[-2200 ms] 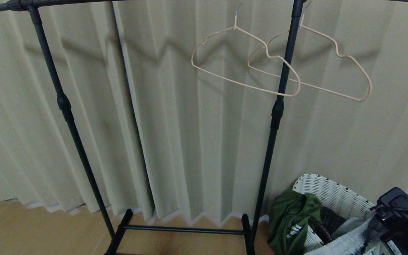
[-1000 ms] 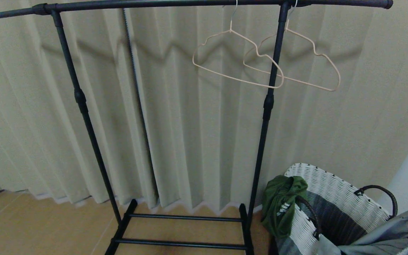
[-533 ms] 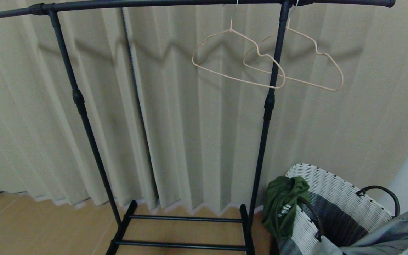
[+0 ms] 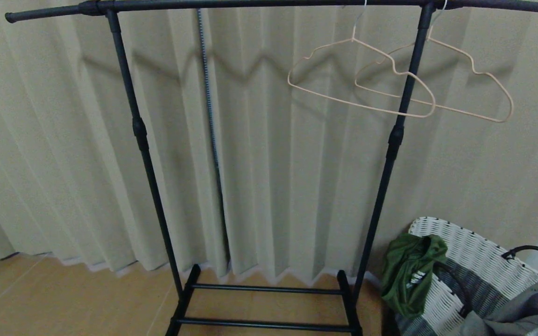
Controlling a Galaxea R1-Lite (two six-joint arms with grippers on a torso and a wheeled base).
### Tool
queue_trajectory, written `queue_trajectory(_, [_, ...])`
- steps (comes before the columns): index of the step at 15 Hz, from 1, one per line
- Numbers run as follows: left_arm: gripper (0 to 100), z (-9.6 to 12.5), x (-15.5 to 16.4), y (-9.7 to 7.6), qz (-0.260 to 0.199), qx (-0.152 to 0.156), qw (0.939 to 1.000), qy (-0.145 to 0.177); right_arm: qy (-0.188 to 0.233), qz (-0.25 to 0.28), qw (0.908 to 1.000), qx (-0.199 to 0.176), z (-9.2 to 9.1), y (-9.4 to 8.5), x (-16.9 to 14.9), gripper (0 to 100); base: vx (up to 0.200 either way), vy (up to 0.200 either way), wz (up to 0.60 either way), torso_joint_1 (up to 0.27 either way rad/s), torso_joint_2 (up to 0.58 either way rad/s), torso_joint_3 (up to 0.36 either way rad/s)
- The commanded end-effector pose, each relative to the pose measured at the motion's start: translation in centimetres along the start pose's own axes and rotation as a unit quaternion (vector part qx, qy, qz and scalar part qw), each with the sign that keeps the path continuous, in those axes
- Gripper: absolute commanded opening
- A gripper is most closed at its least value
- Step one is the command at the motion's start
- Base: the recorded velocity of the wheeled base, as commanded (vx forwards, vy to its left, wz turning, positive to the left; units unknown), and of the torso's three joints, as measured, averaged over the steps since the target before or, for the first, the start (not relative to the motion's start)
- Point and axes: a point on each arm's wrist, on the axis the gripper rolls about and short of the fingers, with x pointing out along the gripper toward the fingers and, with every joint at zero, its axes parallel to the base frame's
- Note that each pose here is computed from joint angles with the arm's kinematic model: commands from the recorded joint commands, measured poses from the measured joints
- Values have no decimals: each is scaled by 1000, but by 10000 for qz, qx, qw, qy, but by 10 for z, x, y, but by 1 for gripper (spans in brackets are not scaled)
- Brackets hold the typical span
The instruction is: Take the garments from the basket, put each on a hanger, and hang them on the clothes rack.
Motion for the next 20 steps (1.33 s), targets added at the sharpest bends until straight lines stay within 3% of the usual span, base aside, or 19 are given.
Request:
queue_trajectory(1, [100,0,0,0,-14,13,10000,4,-18,60,10000,-33,2,0,1,0,0,0,0,0,0,0])
queue_trajectory(6, [100,0,0,0,-22,13,10000,4,-450,496,9973,-291,27,0,0,0,0,0,0,0,0,0])
queue_trajectory(8, [100,0,0,-1,-244,36,9997,-10,-608,658,9954,-344,38,-1,0,0,0,0,0,0,0,0])
queue_trajectory(9, [100,1,0,-2,-526,0,9986,-78,-755,867,9929,-291,48,1,1,0,0,0,0,0,0,0])
queue_trajectory(10, [100,7,0,-2,-588,-17,9976,-369,-962,1105,9892,-80,59,4,1,0,0,0,0,0,0,0])
queue_trajectory(11, [100,17,-2,-4,-909,-2,9933,-710,-1199,1365,9833,117,71,8,2,0,0,0,0,0,0,0])
queue_trajectory(12, [100,30,-7,-5,-1410,65,9853,-959,-1410,1533,9776,311,83,11,4,0,0,0,0,0,0,0])
queue_trajectory(13, [100,34,-9,-6,-1513,85,9831,-1028,-1440,1560,9766,352,86,11,5,0,0,0,0,0,0,0])
queue_trajectory(14, [100,67,-20,-7,-1928,220,9698,-1477,-1637,1641,9717,458,102,16,15,0,0,0,0,0,0,0])
queue_trajectory(16, [100,98,-10,-6,-2012,184,9709,-1285,-1788,1665,9685,481,116,18,21,0,0,0,0,0,0,0])
queue_trajectory(17, [100,116,7,-6,-2039,139,9742,-954,-1942,1704,9648,498,129,17,22,0,0,0,0,0,0,0])
queue_trajectory(18, [100,122,24,-6,-2032,187,9771,-603,-2097,1900,9580,473,138,18,20,0,0,0,0,0,0,0])
queue_trajectory(20, [100,118,48,-7,-2059,533,9771,-33,-2209,2142,9505,427,146,20,20,0,0,0,0,0,0,0])
